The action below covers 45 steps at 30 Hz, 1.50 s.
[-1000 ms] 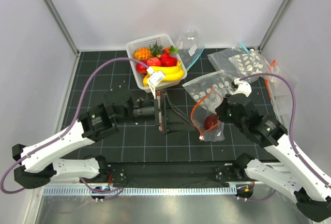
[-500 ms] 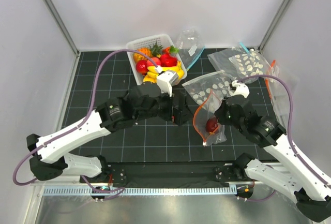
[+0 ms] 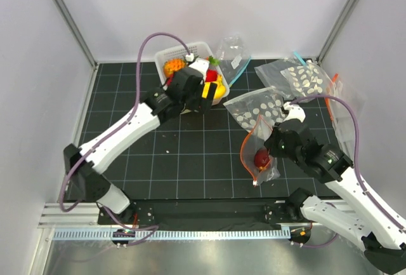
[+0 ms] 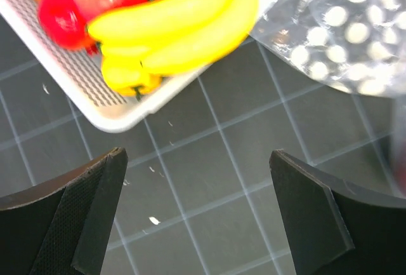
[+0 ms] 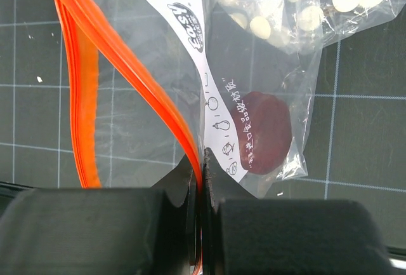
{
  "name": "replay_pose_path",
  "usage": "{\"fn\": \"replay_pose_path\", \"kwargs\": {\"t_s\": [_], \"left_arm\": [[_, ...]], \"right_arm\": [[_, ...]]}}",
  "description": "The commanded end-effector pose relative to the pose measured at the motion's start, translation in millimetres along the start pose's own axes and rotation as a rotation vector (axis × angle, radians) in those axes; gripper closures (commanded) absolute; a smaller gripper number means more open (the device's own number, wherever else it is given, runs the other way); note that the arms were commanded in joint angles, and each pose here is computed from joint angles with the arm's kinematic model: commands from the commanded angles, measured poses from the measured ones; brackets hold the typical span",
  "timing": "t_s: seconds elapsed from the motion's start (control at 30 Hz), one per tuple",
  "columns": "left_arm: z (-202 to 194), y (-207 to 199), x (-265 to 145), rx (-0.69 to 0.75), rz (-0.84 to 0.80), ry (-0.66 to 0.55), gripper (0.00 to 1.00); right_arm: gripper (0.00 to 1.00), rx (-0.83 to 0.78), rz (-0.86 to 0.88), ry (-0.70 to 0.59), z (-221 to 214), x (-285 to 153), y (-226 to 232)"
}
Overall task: Place the food in the zip-top bag and seal the zipper
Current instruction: Pick up the fake fruit from the bin.
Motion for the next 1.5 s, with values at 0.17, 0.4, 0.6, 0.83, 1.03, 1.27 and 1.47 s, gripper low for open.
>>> {"fn": "replay_pose_path", "kwargs": {"t_s": [0.17,0.4,0.6,0.83,1.03,1.27,1.47], "left_arm": [[34,18,74,0.369,0.055,0.079,0.0],[45,28,123,0.497,0.069,0.142,0.0],[36,17,147,0.515,-0.034,0.182,0.0],[24,9,156,0.459,-0.155,0.24,0.0],[3,5,160,0.416,-0.233,0.327,0.0],[-7,-3,156,0.327,-0.29,0.371,0.0],[-1,-3,158,0.316,-0.276,0.329,0.05]], "right_arm": [[0.99,-0.034,0.072,-0.023,17,-11,14],[0.99,-0.05,0.086,-0.015,21,-14,18],[0.99,-0.054,0.084,-0.006,20,-14,17],[0.99,-0.061,0.086,0.004,20,-9,20],[0.99,-0.062,0.091,0.003,22,-7,22],[0.99,-0.059,0.091,0.003,21,-6,22],[0.99,-0.055,0.092,-0.003,21,-9,22]]}}
Point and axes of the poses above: each gripper's point midway between its finger pads, its own x axis out along the fingers, its own y axis along the line the jaws close on, z = x × y, the point moved 1 cm from there along -x, back along the fingers, and after that the axes turned 9 degrees about -x, right-handed, at the moved point
